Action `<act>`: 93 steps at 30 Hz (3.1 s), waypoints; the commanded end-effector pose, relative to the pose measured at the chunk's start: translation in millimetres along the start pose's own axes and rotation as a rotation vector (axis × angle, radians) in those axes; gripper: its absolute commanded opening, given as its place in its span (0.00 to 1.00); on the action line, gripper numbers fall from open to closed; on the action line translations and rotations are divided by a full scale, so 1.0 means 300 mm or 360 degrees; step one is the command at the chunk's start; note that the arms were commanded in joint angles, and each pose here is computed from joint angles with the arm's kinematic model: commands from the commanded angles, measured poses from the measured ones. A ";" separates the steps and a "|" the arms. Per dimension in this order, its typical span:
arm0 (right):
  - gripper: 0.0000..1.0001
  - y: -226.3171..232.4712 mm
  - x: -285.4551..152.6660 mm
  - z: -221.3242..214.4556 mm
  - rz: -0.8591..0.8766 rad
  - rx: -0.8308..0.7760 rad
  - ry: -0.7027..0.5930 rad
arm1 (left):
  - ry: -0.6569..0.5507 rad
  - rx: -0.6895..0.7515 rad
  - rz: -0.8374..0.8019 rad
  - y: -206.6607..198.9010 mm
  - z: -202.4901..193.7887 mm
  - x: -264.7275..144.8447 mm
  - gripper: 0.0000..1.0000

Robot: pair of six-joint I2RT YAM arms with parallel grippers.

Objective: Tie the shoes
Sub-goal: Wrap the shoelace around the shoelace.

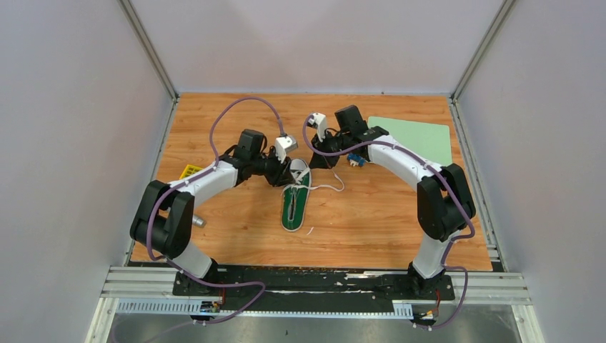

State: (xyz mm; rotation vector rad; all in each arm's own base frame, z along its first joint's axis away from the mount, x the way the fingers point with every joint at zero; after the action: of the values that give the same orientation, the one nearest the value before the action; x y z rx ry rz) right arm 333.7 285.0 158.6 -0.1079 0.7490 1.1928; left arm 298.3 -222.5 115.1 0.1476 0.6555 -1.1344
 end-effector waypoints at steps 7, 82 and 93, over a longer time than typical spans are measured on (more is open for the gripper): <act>0.00 0.007 -0.005 0.064 0.0039 -0.0013 -0.0072 | -0.0135 0.0111 -0.0069 -0.025 0.070 0.010 0.37; 0.00 0.022 -0.011 0.092 0.0211 0.0004 -0.0118 | 0.0000 0.0103 -0.0508 -0.012 0.032 0.055 0.26; 0.00 0.071 -0.041 0.099 0.0364 -0.0226 -0.0143 | -0.0123 0.0245 -0.0893 0.023 0.101 -0.073 0.47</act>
State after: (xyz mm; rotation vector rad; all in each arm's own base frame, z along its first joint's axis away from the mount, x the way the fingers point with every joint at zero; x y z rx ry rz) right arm 330.9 291.5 173.5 -0.0259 0.7153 1.3545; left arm 311.6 -230.2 125.9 0.0784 0.6401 -1.5690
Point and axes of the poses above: each gripper's point midway between its finger pads, its own x axis out along the fingers, its own y axis along the line the jaws close on, z = x × y, the point moved 3 cm from there along -x, back along the fingers, and after that the axes turned 2 degrees about x, right-handed, at the moved point
